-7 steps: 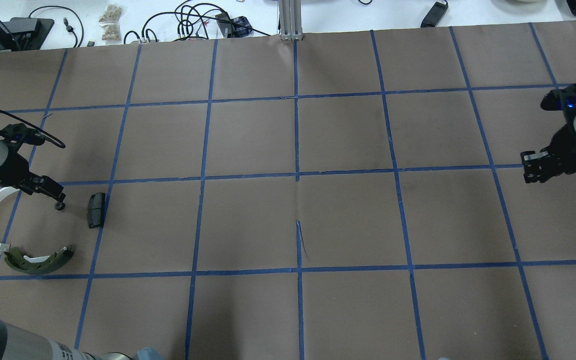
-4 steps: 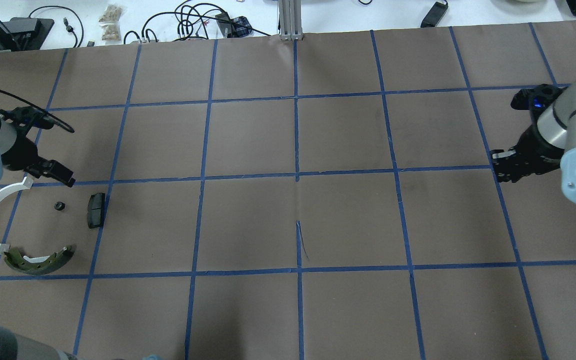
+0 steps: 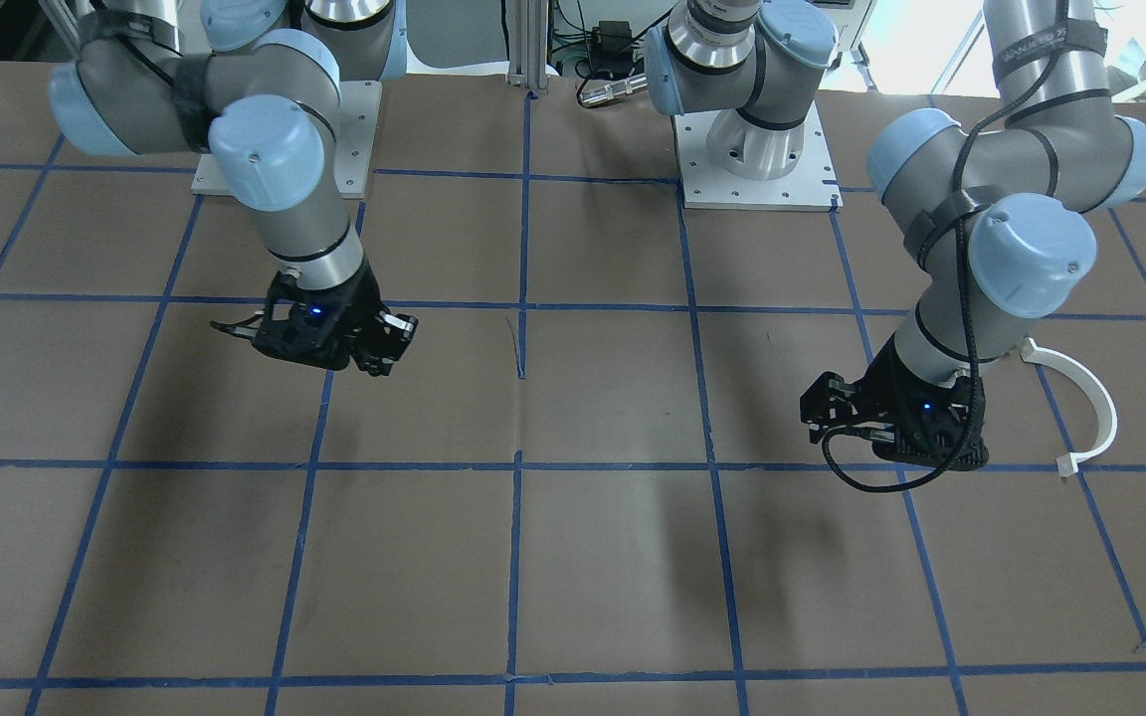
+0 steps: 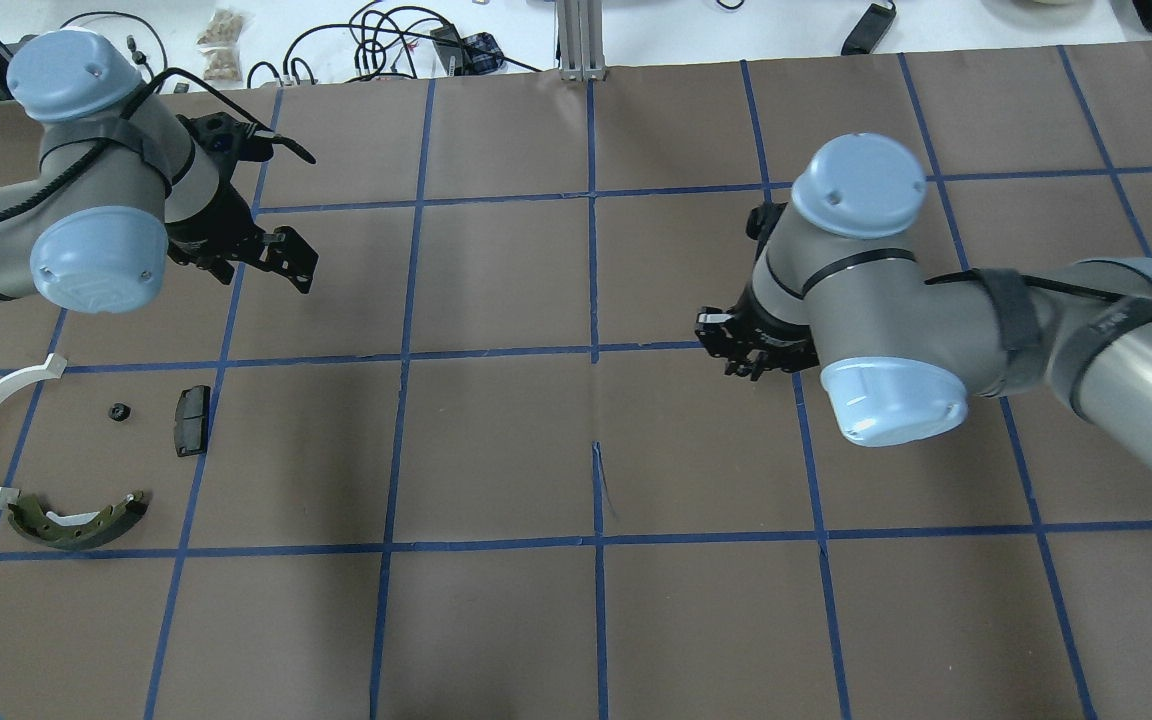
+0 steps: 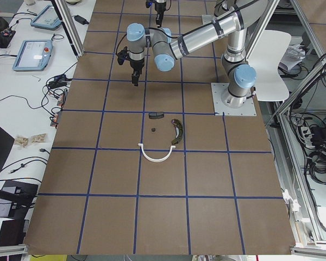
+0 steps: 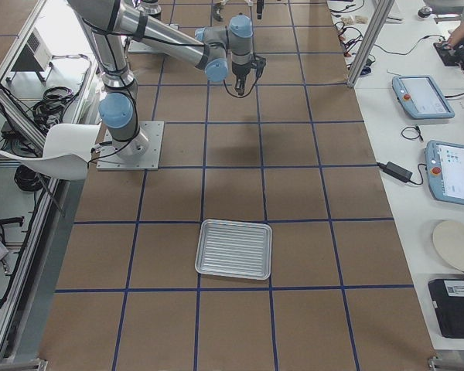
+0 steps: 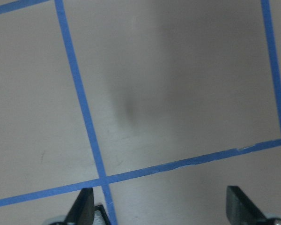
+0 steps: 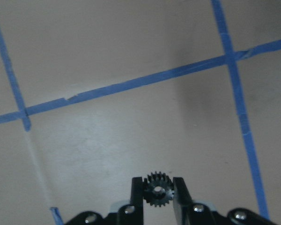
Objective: Place bearing gear from tray to pile
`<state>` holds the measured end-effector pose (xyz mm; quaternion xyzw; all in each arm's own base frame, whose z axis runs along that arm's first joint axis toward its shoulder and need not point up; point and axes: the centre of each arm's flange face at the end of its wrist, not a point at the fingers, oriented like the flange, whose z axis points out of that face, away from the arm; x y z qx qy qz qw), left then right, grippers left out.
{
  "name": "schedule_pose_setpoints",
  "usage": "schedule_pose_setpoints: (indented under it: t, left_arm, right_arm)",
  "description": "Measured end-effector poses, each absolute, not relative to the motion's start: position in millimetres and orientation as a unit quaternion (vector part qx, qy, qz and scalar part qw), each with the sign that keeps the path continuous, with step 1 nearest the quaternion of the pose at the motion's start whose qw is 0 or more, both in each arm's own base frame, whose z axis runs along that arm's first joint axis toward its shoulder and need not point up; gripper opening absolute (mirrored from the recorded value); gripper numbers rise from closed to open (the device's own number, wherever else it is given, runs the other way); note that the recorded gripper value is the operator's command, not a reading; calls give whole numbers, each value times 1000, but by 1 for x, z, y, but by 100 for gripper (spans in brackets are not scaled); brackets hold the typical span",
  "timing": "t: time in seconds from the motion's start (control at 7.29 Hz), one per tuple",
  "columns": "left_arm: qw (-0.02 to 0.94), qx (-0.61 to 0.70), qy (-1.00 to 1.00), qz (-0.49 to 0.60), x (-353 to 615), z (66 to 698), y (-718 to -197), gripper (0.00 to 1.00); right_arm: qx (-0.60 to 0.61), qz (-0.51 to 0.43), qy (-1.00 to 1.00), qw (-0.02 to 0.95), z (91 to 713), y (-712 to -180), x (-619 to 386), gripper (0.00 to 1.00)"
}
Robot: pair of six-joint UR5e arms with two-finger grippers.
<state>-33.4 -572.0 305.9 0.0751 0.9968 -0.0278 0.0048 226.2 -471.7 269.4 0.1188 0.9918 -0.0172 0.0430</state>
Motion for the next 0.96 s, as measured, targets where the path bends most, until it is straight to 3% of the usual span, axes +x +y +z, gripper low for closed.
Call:
schedule_pose_setpoints:
  t: [0.41,0.55,0.69,0.96]
  left_arm:
    - [0,54,998,-24,-62,304,-566,100]
    - [1,52,998,-22,-71,301,-566,100]
    - [2,53,998,-22,-78,301,-565,100]
    - [-1,47,999,-19,-85,298,-563,100]
  right_arm:
    - [133,-18,990,54,243,-533,345,4]
    - [135,-18,989,54,237,-545,364,24]
    - [136,-17,989,53,233,-549,372,99]
    - [137,-16,989,50,229,-551,376,100]
